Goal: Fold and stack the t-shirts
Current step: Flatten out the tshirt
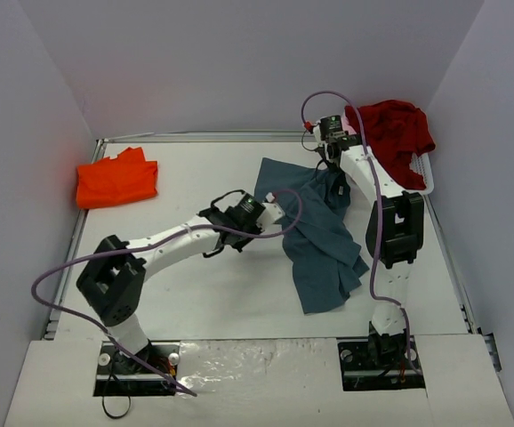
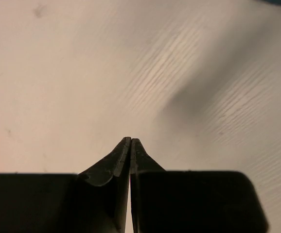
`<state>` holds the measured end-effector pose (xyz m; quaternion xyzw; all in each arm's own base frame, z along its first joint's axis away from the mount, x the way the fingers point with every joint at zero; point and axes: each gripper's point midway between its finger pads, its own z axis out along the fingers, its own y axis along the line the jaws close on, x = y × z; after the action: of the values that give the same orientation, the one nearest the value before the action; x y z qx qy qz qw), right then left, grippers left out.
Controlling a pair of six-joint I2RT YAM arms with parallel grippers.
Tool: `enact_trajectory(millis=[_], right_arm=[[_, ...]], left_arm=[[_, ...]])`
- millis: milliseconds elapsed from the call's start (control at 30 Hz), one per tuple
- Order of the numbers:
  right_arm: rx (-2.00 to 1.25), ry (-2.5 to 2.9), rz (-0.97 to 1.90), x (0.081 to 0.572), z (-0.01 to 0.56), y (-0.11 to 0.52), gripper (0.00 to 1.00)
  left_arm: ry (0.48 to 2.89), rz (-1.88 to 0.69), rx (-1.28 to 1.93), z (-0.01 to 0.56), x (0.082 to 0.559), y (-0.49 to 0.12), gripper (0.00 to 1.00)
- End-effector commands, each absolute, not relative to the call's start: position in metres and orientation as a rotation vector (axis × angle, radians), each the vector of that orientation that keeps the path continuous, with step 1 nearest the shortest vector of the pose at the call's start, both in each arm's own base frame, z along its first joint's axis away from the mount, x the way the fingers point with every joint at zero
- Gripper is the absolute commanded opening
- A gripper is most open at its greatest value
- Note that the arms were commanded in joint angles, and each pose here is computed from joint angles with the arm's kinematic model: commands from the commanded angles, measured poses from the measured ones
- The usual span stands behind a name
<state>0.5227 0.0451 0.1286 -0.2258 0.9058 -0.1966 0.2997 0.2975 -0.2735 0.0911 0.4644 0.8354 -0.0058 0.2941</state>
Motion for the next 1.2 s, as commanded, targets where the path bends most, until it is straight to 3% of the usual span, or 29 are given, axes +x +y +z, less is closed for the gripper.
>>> enact_trajectory(millis=[0,100,133,300,500,800,833,933,1167], right_arm=[[-0.588,2.376,-0.496,0.514,0.151,0.045,0.0],[-0.595,2.378,-0.488,0.511,0.151,0.046,0.0],[-0.591,2.377,-0.485,0.512,0.151,0.046,0.0],[-0.597,2.388,-0.466,0.511,0.145,0.05,0.0],[-0.609,2.402,-0.468,0.512,0.138,0.052,0.0],[-0.638,2.425,-0.468,0.51,0.125,0.053,0.0],[-0.641,2.427,-0.471,0.509,0.124,0.052,0.0],[-0.645,2.431,-0.476,0.51,0.122,0.052,0.0],[-0.663,2.457,-0.474,0.509,0.108,0.053,0.0]], left_arm=[[2.217,0.042,1.23,0.112,0.295,-0.241,0.02],[2.194,-0.019,1.222,0.123,0.292,-0.245,0.02],[2.183,-0.045,1.243,0.125,0.288,-0.251,0.12],[2.055,-0.083,1.395,0.133,0.264,-0.301,0.33],[1.937,-0.086,1.515,0.122,0.244,-0.359,0.44],[1.851,-0.146,1.555,0.104,0.225,-0.446,0.47],[1.84,-0.165,1.563,0.104,0.219,-0.453,0.54],[1.848,-0.219,1.592,0.1,0.206,-0.464,0.64],[1.861,-0.297,1.642,0.092,0.182,-0.476,0.72]])
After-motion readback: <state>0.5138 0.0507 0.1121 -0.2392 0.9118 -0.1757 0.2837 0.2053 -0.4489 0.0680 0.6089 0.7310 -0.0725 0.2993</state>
